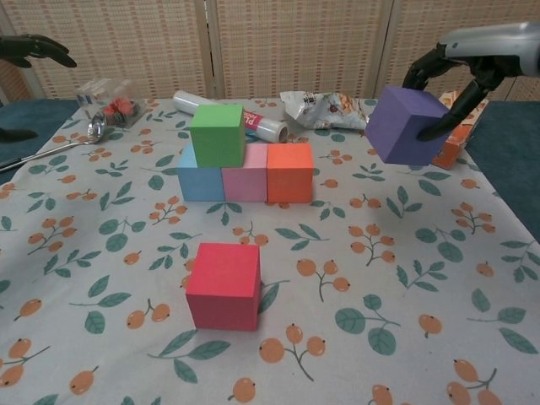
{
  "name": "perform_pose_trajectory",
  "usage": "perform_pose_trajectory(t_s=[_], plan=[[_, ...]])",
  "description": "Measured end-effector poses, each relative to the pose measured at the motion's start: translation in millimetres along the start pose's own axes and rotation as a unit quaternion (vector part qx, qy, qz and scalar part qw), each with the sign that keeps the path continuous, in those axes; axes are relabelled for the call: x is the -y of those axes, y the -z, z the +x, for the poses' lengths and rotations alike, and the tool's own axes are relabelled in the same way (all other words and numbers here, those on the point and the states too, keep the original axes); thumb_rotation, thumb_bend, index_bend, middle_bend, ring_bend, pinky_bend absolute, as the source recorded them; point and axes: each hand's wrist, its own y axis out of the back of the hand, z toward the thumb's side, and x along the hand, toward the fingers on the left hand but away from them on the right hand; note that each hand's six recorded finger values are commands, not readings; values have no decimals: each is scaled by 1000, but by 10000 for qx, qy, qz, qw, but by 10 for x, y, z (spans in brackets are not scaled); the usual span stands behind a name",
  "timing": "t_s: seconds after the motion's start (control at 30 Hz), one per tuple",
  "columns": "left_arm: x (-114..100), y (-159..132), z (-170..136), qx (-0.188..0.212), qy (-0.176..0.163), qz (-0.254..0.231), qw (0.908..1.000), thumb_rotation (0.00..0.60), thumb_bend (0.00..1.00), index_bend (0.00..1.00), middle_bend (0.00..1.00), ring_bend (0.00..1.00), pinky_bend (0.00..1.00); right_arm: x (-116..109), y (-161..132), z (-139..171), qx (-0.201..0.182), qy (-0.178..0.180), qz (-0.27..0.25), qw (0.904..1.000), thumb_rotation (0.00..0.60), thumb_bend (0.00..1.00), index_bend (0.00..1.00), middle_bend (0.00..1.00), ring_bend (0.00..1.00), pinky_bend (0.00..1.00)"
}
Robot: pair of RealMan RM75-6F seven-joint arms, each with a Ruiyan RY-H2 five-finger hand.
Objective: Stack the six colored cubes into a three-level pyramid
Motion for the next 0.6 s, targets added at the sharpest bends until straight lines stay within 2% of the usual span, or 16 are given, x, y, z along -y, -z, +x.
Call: perform_pose_trajectory(t_s=[0.23,0.37,0.6], plan=[[-13,-22,-64,58,-38,-29,10000,600,290,141,19,0,120,-149,-406,-195,178,-25,66,9998,600,296,566,465,199,191],[-58,-37,-116,102,-147,-34,9998,600,291,142,19,0,120,-213,-773,-347,189,-39,158,9997,600,296,566,465,198,191],[-82,-36,-170,119,-191,-73,9997,600,290,141,18,0,119,-169,-1161,-507,402,-126,344,9985,600,296,566,465,198,191]])
